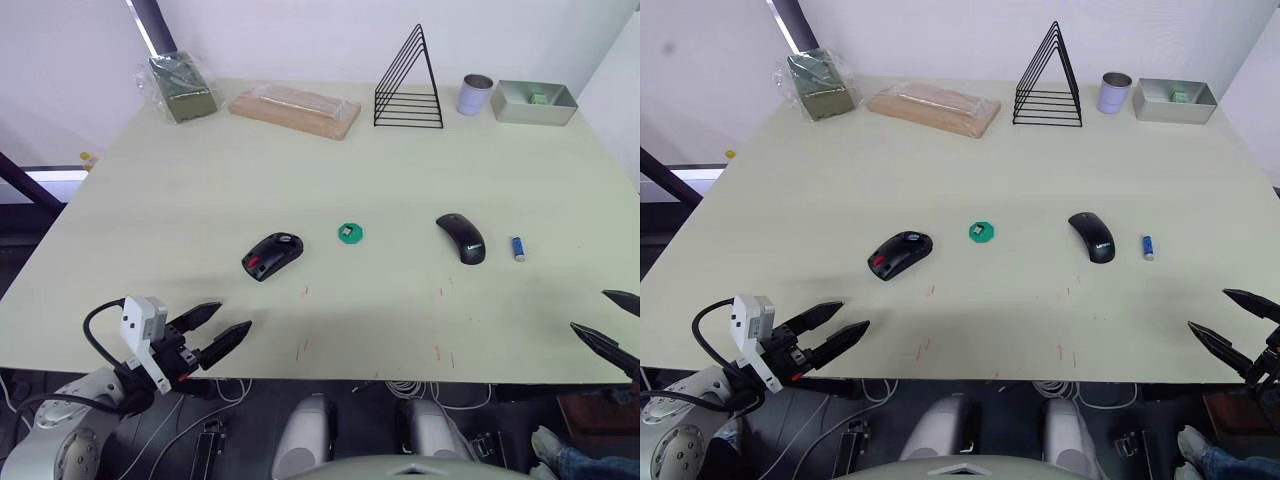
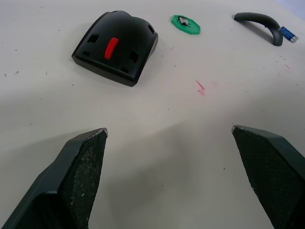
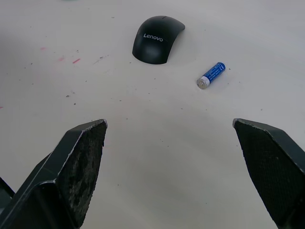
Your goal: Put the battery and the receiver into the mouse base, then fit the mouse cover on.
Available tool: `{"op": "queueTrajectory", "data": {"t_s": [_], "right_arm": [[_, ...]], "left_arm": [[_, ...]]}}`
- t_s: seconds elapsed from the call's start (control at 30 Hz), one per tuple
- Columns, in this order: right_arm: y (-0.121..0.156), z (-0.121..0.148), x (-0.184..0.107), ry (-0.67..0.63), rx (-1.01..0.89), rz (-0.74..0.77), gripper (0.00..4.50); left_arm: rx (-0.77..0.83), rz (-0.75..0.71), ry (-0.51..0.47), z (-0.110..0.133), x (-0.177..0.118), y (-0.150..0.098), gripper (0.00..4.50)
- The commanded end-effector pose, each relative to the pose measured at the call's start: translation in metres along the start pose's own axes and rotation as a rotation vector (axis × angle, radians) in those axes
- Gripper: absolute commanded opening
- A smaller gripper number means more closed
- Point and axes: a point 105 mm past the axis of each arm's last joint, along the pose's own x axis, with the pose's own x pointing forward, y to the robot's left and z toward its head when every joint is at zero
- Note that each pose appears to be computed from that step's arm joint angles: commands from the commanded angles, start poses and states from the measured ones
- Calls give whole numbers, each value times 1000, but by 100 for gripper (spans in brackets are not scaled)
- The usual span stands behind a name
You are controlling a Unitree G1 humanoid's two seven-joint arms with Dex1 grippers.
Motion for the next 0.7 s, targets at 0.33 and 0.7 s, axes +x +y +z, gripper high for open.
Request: {"op": "queueTrajectory", "data": {"t_s": [0.33,0.7], "right_arm": [[12,43,37,-161,-41,104,445],[59,86,71,-273,-101,382,445]], "left_arm": [[80,-37,-61,33,2,1,444],[177,-68,-73,71,16,7,444]]}}
